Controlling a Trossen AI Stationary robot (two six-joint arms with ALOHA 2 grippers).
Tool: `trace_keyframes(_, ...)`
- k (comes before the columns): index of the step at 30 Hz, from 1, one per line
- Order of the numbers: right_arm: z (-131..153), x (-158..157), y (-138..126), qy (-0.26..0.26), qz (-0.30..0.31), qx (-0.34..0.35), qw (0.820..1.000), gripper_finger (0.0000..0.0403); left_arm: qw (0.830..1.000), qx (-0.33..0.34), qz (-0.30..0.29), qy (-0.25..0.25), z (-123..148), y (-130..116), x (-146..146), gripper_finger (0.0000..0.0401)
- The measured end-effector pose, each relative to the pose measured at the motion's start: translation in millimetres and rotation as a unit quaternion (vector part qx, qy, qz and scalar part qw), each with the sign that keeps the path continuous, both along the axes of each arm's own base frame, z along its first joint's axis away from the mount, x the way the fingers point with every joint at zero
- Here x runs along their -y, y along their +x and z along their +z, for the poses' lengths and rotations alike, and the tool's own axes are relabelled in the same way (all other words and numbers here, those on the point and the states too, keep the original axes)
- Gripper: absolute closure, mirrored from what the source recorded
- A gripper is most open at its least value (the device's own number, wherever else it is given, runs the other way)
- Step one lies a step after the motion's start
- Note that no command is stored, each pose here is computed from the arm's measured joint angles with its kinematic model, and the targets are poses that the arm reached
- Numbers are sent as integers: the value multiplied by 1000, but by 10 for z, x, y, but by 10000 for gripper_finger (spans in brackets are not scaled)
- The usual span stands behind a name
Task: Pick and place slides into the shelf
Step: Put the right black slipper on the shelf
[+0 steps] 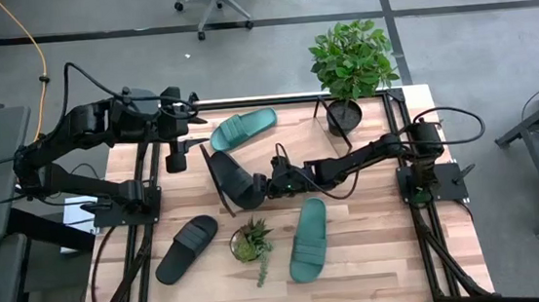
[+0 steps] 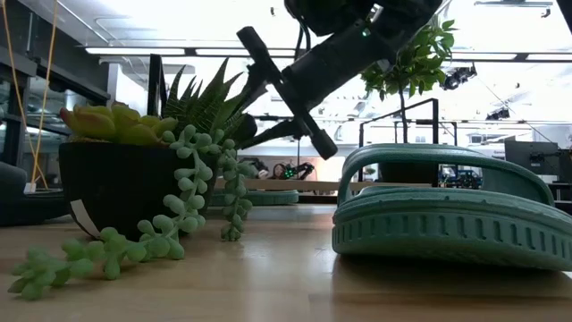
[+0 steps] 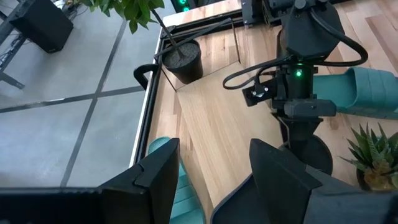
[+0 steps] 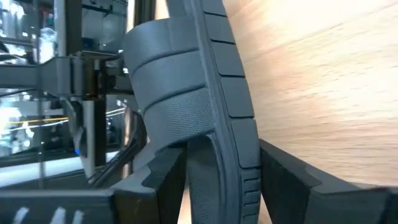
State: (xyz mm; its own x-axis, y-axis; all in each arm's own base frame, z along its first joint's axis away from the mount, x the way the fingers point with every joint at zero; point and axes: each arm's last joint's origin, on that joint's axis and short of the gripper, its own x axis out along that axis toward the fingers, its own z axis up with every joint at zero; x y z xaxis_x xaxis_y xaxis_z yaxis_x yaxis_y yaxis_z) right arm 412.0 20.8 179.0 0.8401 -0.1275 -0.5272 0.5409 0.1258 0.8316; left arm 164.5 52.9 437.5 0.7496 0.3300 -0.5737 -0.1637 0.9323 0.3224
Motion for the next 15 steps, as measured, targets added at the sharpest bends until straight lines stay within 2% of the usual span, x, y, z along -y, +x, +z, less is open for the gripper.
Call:
trace_keyframes(6,8,1,3,-29,3,0,1000,231,1000,-1,0,0,-1,-1,1,219)
trace_keyframes(15,-11,-25,-10,-46,18,-14,999,231,1000,-1,0,0,-1,-1,1,219)
